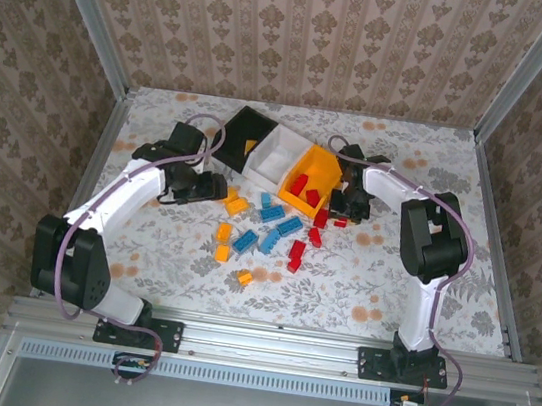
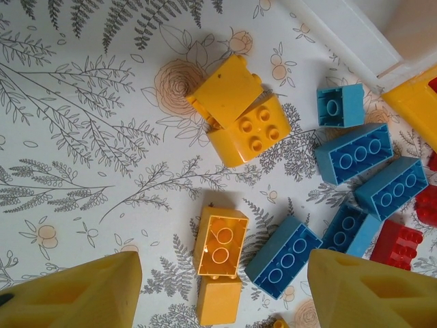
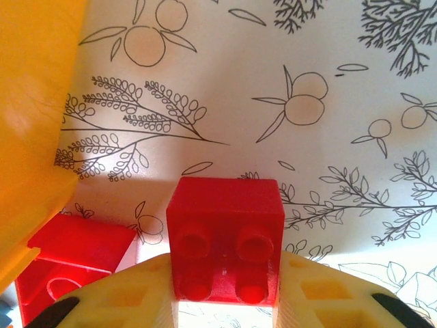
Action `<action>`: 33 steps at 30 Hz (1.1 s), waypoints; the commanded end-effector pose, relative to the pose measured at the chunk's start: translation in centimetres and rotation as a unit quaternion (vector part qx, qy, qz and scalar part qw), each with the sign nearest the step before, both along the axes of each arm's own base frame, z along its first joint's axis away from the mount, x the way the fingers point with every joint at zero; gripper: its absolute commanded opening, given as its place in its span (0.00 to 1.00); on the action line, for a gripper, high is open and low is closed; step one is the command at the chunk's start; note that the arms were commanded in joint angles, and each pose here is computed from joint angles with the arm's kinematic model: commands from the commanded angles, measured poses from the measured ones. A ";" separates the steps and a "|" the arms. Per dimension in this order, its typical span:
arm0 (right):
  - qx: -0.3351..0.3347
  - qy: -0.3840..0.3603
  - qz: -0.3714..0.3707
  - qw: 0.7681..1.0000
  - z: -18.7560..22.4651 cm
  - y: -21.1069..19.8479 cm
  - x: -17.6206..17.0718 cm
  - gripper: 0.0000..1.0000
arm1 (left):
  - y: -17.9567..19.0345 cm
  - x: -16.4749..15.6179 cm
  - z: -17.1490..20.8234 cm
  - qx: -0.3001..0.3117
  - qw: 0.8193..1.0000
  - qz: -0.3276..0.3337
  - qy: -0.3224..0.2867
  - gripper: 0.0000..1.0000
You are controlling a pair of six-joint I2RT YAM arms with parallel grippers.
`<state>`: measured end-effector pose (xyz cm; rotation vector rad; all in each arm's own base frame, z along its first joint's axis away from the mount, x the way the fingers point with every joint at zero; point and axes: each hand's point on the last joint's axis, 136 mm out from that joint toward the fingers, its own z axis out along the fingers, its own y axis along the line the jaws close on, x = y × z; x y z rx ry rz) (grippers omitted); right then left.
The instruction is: Sort the legos into containers by color
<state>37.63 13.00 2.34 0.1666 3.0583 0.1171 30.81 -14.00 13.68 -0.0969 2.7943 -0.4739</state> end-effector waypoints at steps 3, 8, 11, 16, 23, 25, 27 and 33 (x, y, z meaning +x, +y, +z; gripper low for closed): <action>-0.016 -0.006 -0.018 1.000 1.1 -1.4 -1.4 0.32 | 0.0 -0.4 -0.1 -0.001 1.000 0.006 0.005 0.68; -0.001 -0.023 -0.041 0.999 3.2 -2.2 -1.9 0.32 | -0.6 -0.1 -0.4 -0.007 1.000 0.000 0.008 0.68; 0.010 -0.040 -0.058 0.997 5.2 -2.9 -1.7 0.32 | -1.2 0.3 -0.4 -0.013 1.000 -0.005 0.005 0.68; 0.033 -0.099 -0.068 0.992 11.0 -2.8 -0.2 0.32 | -2.1 0.9 -0.4 -0.023 1.000 -0.015 0.003 0.68; 0.098 -0.102 -0.070 0.987 14.2 1.3 1.6 0.31 | -3.1 0.0 -1.2 -0.020 0.999 -0.037 0.016 0.68; 0.104 -0.101 -0.063 0.987 14.1 2.5 2.3 0.32 | -3.2 -0.6 -1.6 -0.015 0.999 -0.043 0.023 0.69; 0.107 -0.093 -0.056 0.988 13.6 3.7 2.9 0.32 | -3.3 -1.4 -1.9 -0.012 0.998 -0.050 0.028 0.69; 0.113 -0.063 -0.033 0.991 11.1 7.0 4.5 0.32 | -3.4 -3.4 -2.4 -0.010 0.997 -0.062 0.037 0.70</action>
